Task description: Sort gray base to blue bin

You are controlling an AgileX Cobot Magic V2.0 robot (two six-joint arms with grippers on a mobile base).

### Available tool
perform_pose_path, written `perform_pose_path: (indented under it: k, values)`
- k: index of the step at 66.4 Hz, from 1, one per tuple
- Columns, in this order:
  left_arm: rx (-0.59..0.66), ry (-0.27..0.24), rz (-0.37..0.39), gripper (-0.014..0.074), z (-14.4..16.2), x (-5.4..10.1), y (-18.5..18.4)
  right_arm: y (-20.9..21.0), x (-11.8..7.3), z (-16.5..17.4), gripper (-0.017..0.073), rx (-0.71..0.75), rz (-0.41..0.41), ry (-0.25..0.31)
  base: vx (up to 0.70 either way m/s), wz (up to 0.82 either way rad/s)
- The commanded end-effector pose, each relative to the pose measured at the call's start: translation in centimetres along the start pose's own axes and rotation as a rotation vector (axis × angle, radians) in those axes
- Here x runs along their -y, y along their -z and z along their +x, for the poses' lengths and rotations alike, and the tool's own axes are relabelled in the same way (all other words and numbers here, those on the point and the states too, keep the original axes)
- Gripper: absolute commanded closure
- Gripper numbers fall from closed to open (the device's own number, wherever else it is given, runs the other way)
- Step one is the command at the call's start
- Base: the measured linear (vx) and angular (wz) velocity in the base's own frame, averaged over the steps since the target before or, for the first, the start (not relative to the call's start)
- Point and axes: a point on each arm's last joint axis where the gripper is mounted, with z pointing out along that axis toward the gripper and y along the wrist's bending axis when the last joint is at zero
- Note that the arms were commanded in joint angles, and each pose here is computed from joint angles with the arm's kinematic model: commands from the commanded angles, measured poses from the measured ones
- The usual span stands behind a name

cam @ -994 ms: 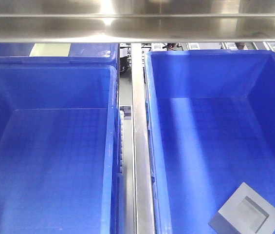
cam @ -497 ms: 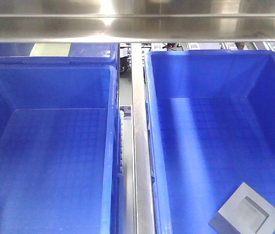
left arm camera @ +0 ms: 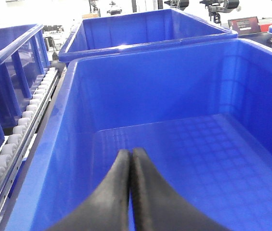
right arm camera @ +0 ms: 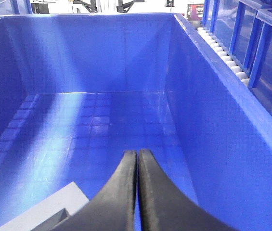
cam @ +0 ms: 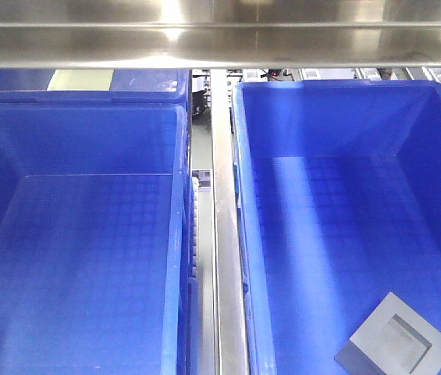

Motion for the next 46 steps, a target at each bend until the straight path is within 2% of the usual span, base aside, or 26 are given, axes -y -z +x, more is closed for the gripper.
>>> perform_pose_path:
  k: [1,46]
  values:
    - [0.110,0.011,0.005,0.0601,-1.45,0.00,0.23,-0.17,0.03,0.00,0.0564,0.010,0.004,0.019,0.00,0.00]
    - [0.110,0.011,0.005,0.0600,-1.45,0.00,0.23,-0.17,0.03,0.00,0.0564,0.010,0.004,0.019,0.00,0.00]
